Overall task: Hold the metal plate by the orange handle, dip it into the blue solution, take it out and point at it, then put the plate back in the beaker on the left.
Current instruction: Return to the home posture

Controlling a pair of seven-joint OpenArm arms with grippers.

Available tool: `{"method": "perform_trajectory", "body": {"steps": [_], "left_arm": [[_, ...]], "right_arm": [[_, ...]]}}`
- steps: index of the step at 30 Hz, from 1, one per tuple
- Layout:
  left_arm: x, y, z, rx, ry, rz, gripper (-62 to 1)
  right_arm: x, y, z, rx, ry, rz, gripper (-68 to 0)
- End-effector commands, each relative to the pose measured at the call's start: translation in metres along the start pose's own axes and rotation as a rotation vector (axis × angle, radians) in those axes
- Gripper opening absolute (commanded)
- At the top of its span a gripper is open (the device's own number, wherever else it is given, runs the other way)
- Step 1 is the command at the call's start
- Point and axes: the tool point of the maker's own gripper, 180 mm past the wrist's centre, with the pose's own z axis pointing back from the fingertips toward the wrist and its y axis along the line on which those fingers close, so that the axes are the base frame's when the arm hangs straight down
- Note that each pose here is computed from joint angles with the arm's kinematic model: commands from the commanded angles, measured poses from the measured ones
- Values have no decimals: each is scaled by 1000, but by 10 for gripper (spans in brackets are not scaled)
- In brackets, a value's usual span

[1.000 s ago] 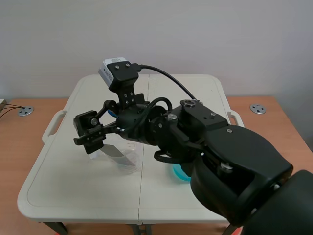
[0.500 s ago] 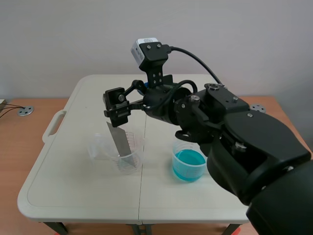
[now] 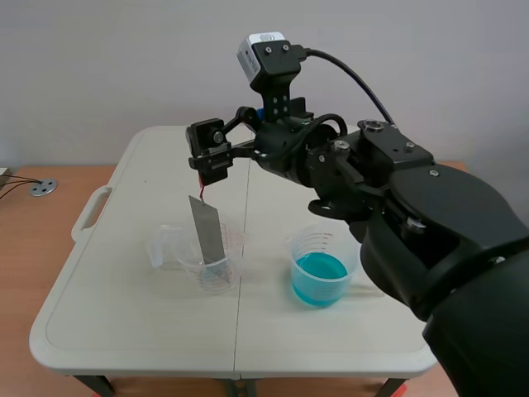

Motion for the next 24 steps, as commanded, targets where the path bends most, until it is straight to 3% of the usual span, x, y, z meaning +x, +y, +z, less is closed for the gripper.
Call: {"method": "perform_trajectory", "body": {"steps": [1, 6, 10, 13, 18, 21, 24], "left_arm": [[14, 5, 3, 28, -71, -28, 14], [84, 32, 17, 155, -343, -127, 14], [154, 69, 54, 305, -595, -174, 14], [202, 78, 86, 342, -755, -205, 14], [253, 59, 131, 312, -944, -240, 14], [271, 39, 154, 252, -1030, -246, 14], [279, 19, 173, 181, -1083, -244, 14]], "right_arm": [[21, -5, -3, -5, -61, 13, -160], [31, -7, -1, -9, -113, 16, -160], [36, -17, 2, -38, -135, 24, -160], [37, -26, 5, -59, -135, 29, -160], [36, -37, 12, -76, -130, 71, -156], [39, -42, 19, -82, -135, 100, -88], [46, -46, 32, -85, -179, 139, -8]]}}
